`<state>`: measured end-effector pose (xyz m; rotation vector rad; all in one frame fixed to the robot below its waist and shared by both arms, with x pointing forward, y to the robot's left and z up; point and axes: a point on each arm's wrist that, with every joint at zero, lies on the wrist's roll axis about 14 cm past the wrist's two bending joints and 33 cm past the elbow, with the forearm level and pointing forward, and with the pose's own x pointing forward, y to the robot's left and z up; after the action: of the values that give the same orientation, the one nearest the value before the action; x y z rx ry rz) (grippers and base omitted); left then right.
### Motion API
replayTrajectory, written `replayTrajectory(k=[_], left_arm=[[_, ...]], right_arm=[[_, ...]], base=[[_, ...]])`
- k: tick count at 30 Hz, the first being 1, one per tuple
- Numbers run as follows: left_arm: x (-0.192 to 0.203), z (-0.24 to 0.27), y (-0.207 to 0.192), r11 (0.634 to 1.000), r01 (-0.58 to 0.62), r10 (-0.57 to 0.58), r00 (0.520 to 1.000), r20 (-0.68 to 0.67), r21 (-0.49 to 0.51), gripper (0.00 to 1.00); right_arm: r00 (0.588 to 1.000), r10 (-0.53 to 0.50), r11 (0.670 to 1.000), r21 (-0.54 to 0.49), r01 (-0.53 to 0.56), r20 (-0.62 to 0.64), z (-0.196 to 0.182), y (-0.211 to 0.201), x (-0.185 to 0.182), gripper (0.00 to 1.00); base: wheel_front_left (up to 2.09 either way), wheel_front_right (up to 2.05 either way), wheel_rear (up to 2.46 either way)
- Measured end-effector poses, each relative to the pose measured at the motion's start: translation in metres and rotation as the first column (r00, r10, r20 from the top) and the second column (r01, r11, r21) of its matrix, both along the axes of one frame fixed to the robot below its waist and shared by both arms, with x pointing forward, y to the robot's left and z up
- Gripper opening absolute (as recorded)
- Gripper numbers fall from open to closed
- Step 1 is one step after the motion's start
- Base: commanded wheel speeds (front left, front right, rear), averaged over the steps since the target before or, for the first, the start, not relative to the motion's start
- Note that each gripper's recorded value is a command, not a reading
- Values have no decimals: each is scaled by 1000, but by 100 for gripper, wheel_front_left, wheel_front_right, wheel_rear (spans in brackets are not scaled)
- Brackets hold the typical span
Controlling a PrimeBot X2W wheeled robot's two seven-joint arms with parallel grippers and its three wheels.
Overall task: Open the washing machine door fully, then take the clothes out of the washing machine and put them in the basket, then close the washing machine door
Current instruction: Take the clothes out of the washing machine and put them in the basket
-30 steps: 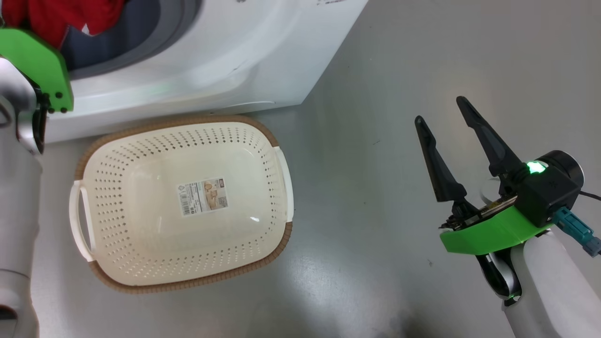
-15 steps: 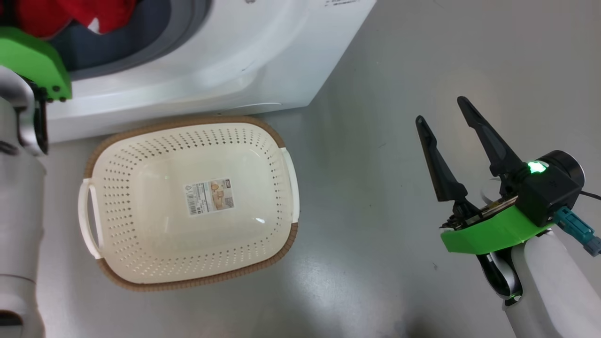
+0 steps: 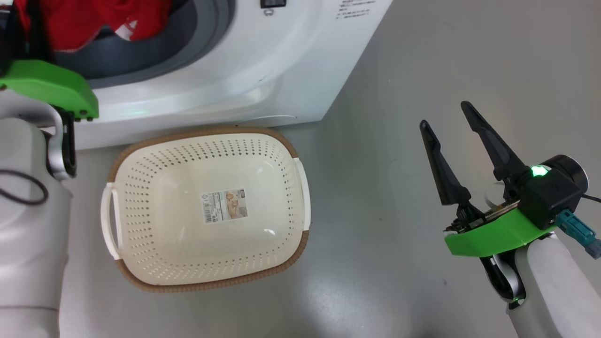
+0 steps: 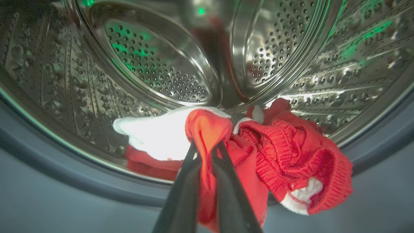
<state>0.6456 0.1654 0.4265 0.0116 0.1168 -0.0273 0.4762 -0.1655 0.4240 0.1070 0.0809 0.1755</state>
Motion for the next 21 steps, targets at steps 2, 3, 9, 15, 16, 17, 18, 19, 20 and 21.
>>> replayTrajectory(k=[2,3,9,15,16,17,18,19,20,21], left_arm=[[-3,13,0,1000,2,-1,999,44,-7,0],[-5,21,1,1000,-2,2,998,70,-11,0],[-28,41,6,1000,-8,11,990,139,-22,0],[-54,69,6,999,-1,10,975,220,-42,0],[-58,75,7,999,-1,11,972,236,-45,0],[-62,81,6,999,7,5,967,253,-47,0],[-66,87,7,999,8,5,964,267,-48,0],[-71,92,7,999,9,5,959,283,-48,0],[-76,98,7,999,10,3,955,298,-44,0],[-81,103,7,999,11,1,950,312,-37,0]], right_arm=[[1000,3,1000,1,-3,2,1,1,-1,100],[1000,4,1000,1,-4,3,2,1,-1,100],[999,18,1000,7,-18,31,14,7,-2,100],[998,24,1000,9,-25,58,28,10,-6,100],[998,24,1000,9,-24,60,30,9,-8,100],[998,23,1000,10,-24,59,30,9,-11,100],[998,22,1000,10,-23,60,32,9,-13,100],[998,22,1000,10,-23,63,34,9,-14,100],[998,21,1000,10,-22,66,35,9,-16,100],[997,21,1000,11,-22,68,37,9,-18,100]], base=[[0,0,0],[0,0,0],[0,0,0],[0,0,0],[0,0,0],[0,0,0],[0,0,0],[0,0,0],[0,0,0],[0,0,0]])
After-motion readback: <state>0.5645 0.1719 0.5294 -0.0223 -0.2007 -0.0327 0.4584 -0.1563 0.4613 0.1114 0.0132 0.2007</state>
